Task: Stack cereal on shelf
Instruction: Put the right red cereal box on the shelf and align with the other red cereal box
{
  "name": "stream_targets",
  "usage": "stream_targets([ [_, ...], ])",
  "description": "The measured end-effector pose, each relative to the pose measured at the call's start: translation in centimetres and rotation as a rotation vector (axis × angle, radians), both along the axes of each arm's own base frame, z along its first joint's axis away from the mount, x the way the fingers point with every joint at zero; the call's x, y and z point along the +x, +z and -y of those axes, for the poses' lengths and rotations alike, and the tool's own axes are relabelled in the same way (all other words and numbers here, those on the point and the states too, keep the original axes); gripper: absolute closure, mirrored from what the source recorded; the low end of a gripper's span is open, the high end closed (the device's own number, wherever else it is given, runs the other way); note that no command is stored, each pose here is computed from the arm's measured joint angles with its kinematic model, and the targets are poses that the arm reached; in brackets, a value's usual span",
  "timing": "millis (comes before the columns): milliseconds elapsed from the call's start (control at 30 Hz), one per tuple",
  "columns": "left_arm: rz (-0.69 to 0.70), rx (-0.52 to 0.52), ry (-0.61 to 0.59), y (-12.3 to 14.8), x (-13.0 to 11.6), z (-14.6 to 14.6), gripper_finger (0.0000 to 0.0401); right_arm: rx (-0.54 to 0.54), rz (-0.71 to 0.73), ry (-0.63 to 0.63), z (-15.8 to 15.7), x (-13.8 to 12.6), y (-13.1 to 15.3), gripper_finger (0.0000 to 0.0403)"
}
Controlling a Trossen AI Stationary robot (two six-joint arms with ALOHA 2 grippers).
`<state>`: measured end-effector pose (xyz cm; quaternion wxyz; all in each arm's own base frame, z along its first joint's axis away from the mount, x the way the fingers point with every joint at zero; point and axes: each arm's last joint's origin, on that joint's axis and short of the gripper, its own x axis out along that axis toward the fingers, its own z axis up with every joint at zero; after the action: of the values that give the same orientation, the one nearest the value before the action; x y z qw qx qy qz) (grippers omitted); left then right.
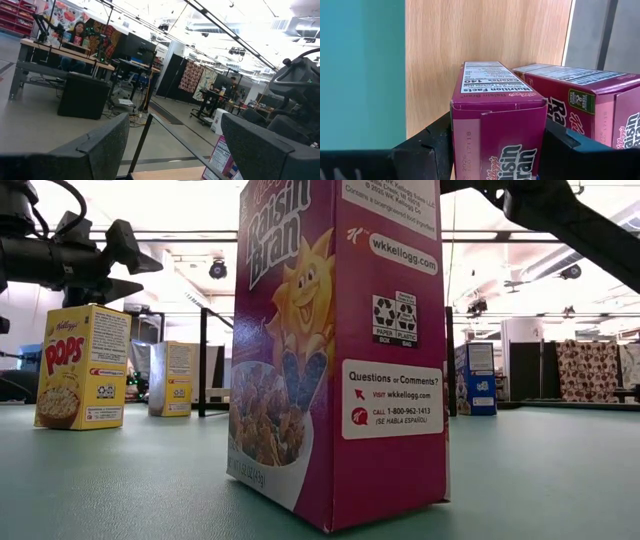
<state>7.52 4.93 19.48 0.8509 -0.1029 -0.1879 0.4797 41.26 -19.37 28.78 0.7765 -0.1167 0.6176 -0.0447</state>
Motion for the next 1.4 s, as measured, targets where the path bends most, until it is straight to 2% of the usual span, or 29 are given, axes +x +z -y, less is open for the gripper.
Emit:
stream_targets([
  [533, 0.001, 0.0, 0.0, 0.01, -0.01, 0.0, 0.0102, 0.018, 0.009, -0.037, 0.26, -0.14, -0.04, 0.0205],
  [967, 0.0, 0.0, 0.0, 0.0, 0.0, 0.0, 0.0102, -0.019, 0.032, -0.024, 0.51, 0.13, 0.09, 0.0132],
  [1400, 0.0, 0.0, 0.0, 0.0, 0.0, 0.0, 0.0102, -0.043, 0.034, -0.052, 0.45, -0.03, 0.88, 0.0131],
])
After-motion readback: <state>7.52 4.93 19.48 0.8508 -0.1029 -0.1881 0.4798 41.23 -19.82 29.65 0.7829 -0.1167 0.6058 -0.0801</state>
